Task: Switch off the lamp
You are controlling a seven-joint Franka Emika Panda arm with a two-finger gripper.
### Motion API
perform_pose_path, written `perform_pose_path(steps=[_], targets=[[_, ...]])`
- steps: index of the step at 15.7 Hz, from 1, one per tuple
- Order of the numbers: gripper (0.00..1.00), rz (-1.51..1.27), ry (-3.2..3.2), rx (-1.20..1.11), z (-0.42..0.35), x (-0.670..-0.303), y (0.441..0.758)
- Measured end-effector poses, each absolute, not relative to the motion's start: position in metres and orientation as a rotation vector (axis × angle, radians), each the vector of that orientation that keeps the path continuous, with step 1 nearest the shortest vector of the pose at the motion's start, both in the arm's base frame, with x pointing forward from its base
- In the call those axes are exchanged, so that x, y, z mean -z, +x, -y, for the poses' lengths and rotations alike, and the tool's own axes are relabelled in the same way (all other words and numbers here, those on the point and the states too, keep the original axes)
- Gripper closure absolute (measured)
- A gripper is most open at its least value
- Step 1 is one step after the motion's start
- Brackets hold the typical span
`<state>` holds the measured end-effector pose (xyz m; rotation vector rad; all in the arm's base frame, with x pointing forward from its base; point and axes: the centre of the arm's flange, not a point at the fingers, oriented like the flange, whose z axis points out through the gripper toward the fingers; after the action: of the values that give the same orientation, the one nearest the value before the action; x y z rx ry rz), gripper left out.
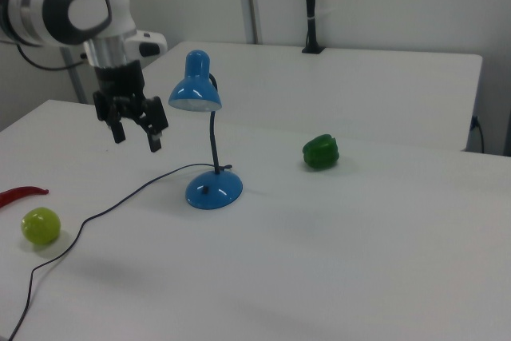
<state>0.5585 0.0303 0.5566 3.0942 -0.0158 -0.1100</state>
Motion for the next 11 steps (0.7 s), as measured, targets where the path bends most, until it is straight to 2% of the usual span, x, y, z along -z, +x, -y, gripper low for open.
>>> perform_pose_path(steps=[5,11], targets=[[0.00,0.032,3.136,0.093,-0.048,-0.604,0.553],[0.00,-0.031,3.146,-0.002,-0.064,-0.610,0.560]])
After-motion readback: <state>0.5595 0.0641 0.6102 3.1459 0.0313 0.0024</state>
